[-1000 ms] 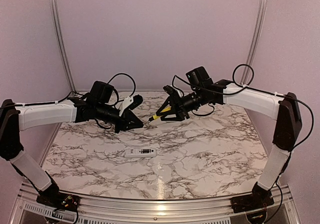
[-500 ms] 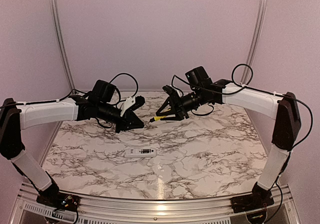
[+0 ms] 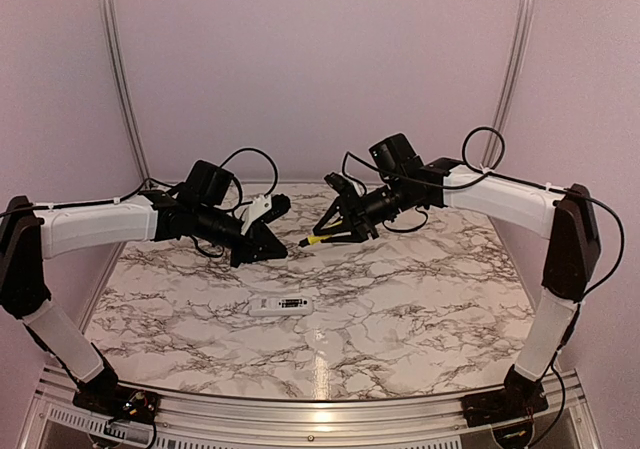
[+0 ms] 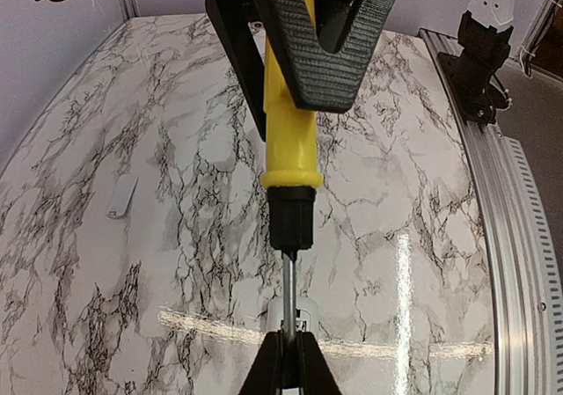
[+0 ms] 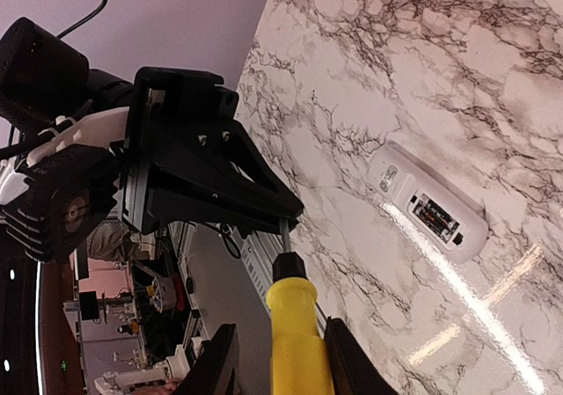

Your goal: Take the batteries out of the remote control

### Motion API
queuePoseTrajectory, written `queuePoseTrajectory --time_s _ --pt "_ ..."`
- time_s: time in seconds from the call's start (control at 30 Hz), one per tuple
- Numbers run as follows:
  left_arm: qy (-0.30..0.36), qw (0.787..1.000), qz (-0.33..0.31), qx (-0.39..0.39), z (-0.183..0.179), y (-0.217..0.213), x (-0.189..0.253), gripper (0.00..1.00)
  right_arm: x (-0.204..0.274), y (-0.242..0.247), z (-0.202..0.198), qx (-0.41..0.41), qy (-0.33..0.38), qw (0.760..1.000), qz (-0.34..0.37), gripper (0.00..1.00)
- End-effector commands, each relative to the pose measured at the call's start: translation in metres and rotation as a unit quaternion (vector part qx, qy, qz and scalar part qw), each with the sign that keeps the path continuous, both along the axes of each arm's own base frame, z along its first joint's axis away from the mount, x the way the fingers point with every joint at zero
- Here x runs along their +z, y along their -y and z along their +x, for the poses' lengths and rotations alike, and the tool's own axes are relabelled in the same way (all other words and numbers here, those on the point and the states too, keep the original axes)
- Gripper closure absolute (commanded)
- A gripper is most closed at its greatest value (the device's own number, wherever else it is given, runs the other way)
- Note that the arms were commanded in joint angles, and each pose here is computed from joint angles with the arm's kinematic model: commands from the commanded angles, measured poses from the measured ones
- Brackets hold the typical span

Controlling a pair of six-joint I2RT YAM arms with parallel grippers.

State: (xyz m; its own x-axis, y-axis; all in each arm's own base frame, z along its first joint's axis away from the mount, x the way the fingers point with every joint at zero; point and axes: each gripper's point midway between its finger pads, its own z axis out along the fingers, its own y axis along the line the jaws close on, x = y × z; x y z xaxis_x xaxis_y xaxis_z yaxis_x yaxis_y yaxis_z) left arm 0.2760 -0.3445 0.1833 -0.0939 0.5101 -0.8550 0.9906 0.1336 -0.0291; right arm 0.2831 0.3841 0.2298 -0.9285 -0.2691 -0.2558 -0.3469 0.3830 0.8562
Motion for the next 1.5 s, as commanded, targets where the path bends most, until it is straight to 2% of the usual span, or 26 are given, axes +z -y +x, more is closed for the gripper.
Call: queuePoseTrajectory --time_s 0.0,0.2,0.9,1.23,1.47 --pt "0.003 1.000 0.005 -0.005 0.0033 0.0042 0.0027 1.00 0.0051 -0.0011 0.0058 0.006 0.007 1.000 0.003 0.69" --pt "0.003 1.000 0.006 -0.004 0.0050 0.0051 0.0030 1.00 0.0025 -0.0008 0.0057 0.009 0.007 1.000 -0.002 0.71" --pt "0.003 1.000 0.030 -0.007 0.0038 0.0012 -0.0039 1.00 0.0035 0.0002 0.0052 0.013 0.012 1.000 -0.006 0.71" --pt "0.006 0.999 0.035 -0.009 0.0041 0.0003 -0.0048 1.00 0.0014 0.0004 0.0056 0.013 0.011 1.000 -0.009 0.77" --pt "0.011 0.999 0.036 -0.010 0.0051 0.0004 -0.0029 1.00 -0.0012 0.0000 0.0058 0.014 0.008 1.000 -0.011 0.85"
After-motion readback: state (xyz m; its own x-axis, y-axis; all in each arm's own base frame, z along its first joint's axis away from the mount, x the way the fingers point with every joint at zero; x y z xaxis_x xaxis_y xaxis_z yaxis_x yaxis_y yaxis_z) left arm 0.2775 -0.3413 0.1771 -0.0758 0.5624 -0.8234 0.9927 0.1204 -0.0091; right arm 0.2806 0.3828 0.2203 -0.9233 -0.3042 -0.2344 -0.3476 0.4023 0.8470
